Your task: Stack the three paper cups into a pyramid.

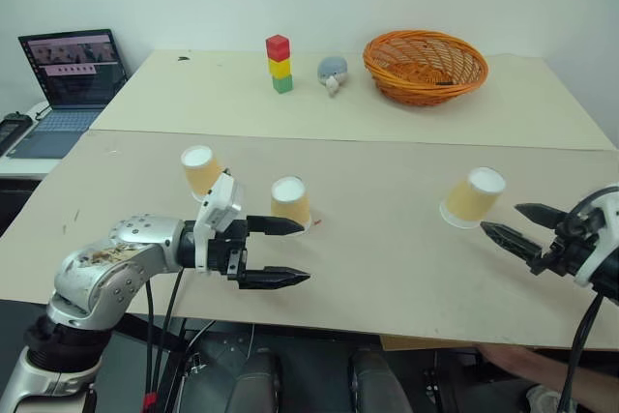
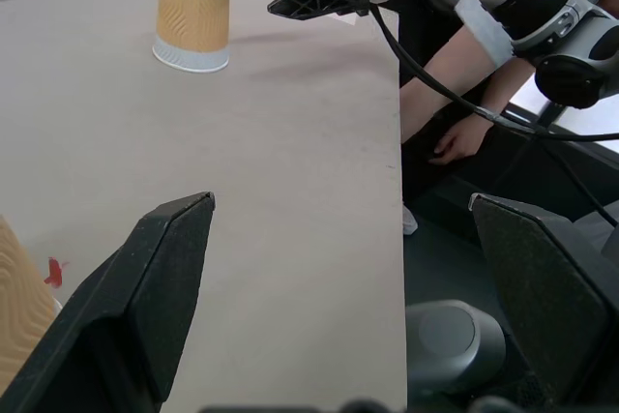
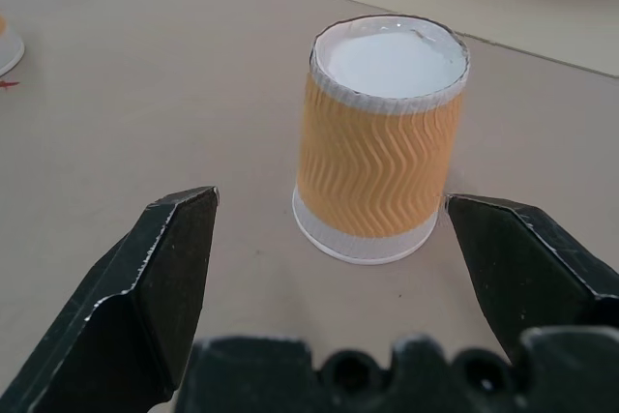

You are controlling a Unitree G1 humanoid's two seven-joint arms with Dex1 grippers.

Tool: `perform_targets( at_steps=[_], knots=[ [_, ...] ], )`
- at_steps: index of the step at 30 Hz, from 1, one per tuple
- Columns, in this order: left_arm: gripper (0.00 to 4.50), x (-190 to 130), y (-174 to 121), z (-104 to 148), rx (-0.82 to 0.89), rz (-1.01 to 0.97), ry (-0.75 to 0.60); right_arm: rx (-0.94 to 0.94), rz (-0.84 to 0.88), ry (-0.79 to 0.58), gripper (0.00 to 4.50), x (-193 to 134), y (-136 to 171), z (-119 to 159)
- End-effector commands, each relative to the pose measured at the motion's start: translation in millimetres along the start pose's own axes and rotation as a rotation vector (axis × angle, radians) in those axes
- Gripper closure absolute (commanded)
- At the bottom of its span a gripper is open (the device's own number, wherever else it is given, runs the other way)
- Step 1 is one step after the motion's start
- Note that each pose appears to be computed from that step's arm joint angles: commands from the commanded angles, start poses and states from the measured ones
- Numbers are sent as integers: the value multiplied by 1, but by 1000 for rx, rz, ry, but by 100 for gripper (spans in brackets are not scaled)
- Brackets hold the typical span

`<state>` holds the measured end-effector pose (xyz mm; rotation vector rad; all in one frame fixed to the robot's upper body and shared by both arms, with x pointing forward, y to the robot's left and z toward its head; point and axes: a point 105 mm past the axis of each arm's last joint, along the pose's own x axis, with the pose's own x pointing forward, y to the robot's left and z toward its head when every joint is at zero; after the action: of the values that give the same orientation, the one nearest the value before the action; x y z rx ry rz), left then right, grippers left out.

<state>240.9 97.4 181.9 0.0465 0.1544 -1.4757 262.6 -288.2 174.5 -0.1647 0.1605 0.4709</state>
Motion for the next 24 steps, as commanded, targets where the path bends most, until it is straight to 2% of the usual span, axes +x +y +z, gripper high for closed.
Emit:
perform_targets(
  at_steps=[1,14,24],
  knots=[
    [0,3,7,11,102,38,-32,-44,-10,-54,9,2,-5,16],
    [0,8,7,20,116,48,-77,-54,-22,-102,9,8,-9,30],
    [0,6,10,24,119,76,-96,-21,-39,-102,9,21,-18,21]
  ],
)
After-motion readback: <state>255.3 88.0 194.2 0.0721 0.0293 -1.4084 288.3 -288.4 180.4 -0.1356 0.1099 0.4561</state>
